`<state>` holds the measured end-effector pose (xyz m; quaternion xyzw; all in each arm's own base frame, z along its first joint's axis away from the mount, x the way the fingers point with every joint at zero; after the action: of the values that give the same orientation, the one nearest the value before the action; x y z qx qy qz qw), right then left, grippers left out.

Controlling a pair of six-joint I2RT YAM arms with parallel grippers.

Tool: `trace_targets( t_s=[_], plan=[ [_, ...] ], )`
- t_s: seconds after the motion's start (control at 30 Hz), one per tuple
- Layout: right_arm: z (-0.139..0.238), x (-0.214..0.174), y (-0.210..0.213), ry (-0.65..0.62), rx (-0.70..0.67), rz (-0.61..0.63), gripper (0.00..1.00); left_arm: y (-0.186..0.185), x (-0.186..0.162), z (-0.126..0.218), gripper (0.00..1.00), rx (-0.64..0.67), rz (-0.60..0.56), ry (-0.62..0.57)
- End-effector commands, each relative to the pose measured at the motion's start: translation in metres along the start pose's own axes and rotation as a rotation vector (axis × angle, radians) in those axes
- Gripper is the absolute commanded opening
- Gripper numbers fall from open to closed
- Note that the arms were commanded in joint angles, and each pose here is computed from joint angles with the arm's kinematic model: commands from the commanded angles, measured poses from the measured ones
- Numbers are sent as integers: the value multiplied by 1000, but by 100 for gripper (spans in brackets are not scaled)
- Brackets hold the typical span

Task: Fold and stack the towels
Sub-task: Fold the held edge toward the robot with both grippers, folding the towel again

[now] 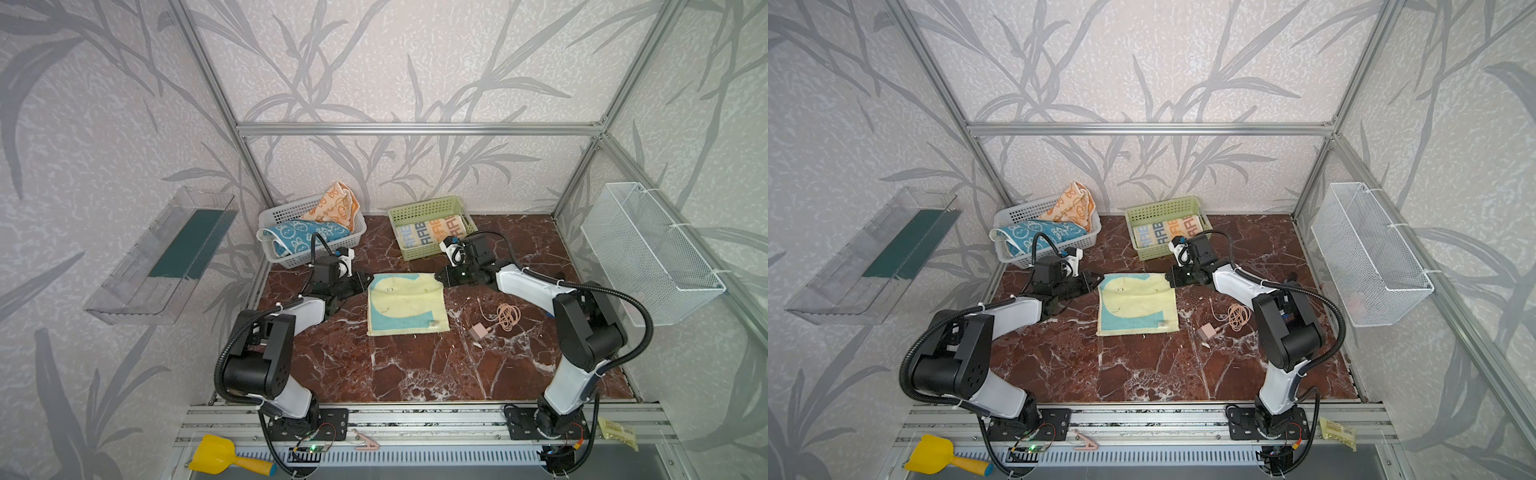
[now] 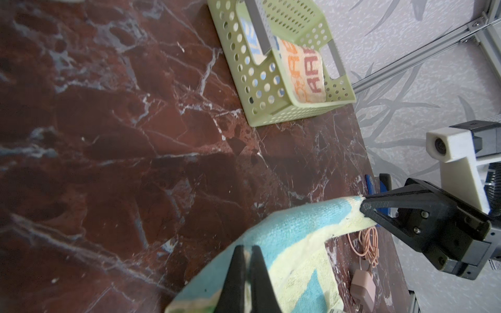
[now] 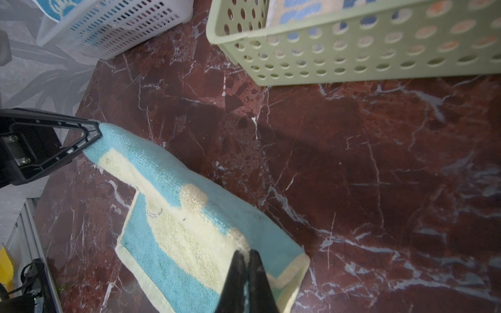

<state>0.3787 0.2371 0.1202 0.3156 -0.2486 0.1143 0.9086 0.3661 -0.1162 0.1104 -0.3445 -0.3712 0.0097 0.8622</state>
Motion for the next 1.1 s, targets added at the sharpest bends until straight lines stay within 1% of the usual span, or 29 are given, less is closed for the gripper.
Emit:
trace_targets(
  t_s=[0.0, 0.1, 0.17, 0.23, 0.47, 0.57, 0.67, 0.8, 0.83, 0.87, 0.9, 0.93, 1.0, 1.03, 1.07],
  plan=[
    [10, -9, 3, -10, 2, -8, 0, 6, -10, 9, 0, 13, -16, -29],
    [8, -28, 0, 19, 1, -36, 0, 11, -27, 14, 0, 25, 9, -15],
    [14, -34, 3, 14, 8, -44, 0, 13, -38, 16, 0, 25, 28, -5],
    [15, -41, 3, 26, 5, -54, 0, 13, -42, 19, 0, 23, 38, -3],
    [37, -42, 12, 13, -10, -58, 0, -3, -35, 34, 0, 7, 29, -22],
    [44, -45, 14, 16, -20, -60, 0, -7, -39, 41, 0, 15, 20, -12],
    [40, -61, 7, 45, -30, -82, 0, -2, -52, 45, 0, 48, 19, 1],
    [27, -88, -5, 103, -31, -116, 0, 11, -76, 43, 0, 65, 63, 31],
    [24, -94, -7, 108, -31, -124, 1, 14, -81, 41, 0, 67, 75, 39],
    [23, -100, -8, 113, -26, -130, 5, 17, -86, 40, 4, 73, 89, 44],
    [23, -103, -8, 118, -20, -135, 11, 19, -90, 40, 9, 77, 102, 50],
    [25, -106, -5, 124, -8, -139, 19, 21, -94, 41, 16, 82, 113, 55],
    [33, -109, 3, 124, 8, -130, 41, 21, -96, 44, 26, 90, 125, 46],
    [40, -109, 7, 114, 10, -119, 50, 21, -96, 48, 30, 100, 125, 37],
    [47, -109, 12, 104, 13, -110, 54, 21, -95, 52, 32, 115, 120, 31]
  ],
)
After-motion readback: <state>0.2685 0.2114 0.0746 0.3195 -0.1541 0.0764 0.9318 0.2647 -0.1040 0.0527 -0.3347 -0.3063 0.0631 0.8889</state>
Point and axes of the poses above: each gripper's point midway between its finger pads, its own z axis back along the fingers, its own y axis along the line the jaws close on, x = y × z, the point moved 3 cm from there along z, back along the fingers, and after that the axes turned 6 degrees about -z, right-handed, at the moved point
